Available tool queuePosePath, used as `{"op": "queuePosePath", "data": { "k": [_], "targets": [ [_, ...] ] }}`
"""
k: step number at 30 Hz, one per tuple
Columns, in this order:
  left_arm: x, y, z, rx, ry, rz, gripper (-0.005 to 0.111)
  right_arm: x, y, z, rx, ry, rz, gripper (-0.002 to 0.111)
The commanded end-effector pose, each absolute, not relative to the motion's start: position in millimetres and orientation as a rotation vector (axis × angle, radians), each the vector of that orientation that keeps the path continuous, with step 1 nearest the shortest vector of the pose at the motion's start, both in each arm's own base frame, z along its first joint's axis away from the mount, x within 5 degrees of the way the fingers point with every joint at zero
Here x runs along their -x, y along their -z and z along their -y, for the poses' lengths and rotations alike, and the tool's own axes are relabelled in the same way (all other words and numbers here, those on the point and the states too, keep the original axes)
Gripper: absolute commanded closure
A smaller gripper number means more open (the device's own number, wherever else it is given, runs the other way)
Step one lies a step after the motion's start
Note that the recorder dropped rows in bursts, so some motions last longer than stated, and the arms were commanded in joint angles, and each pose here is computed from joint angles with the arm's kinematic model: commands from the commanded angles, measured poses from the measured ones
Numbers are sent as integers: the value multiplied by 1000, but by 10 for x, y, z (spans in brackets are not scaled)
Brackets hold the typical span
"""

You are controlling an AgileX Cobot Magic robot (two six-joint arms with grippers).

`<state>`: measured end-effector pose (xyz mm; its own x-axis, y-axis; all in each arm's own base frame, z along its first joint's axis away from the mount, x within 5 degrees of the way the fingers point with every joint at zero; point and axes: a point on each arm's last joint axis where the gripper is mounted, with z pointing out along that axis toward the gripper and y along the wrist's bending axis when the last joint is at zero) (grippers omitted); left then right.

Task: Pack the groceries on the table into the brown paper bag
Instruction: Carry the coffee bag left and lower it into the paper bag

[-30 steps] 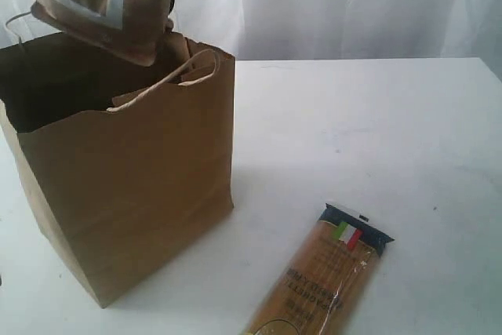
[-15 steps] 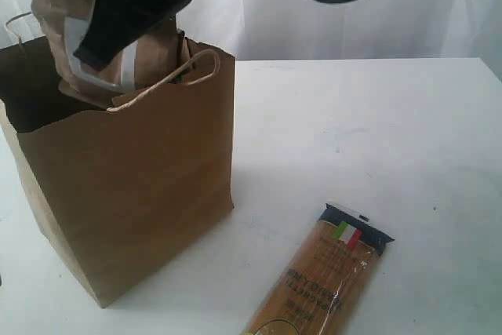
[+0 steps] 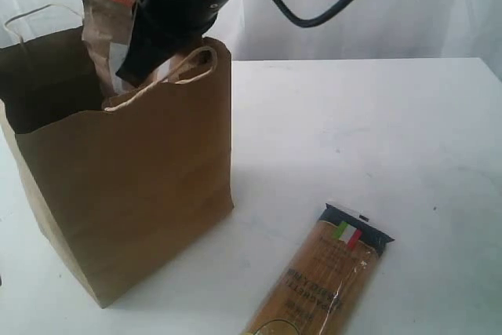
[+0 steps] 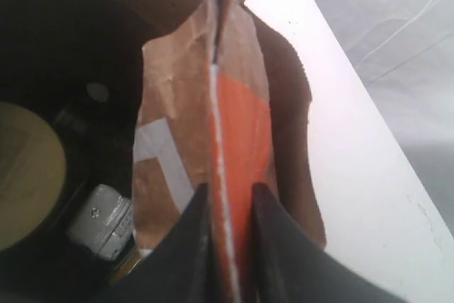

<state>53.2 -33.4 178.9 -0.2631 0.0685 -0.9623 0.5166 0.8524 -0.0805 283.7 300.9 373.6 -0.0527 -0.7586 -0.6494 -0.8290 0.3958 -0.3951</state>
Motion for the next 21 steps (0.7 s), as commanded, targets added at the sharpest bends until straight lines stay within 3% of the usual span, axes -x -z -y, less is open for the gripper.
{"op": "queuePosePath", "data": {
  "k": [1, 8, 12, 14, 15, 17, 21],
  "targets": [
    [-531, -1785, 332, -436, 460, -1800, 106, -2893, -3709, -2985, 1341, -100, -1868, 108],
    [-531, -1785, 332, -436, 460, -1800, 106, -2843, -3695, -3010, 1357, -128, -1892, 83],
    [-531, -1785, 332, -436, 460, -1800, 106, -2714, -3806, -3070, 1363, -179, -1834, 82],
    [-531, -1785, 332, -436, 460, -1800, 106, -2670, -3885, -3057, 1350, -191, -1808, 71],
    [-531, -1785, 332, -436, 460, -1800, 106, -2642, -3922, -3062, 1346, -198, -1791, 60],
    [-531, -1785, 332, -436, 460, -1800, 106, -2613, -3990, -3029, 1334, -201, -1776, 51],
    [-531, -1785, 332, -436, 460, -1800, 106, -2592, -4036, -3004, 1327, -204, -1767, 51]
  ]
}}
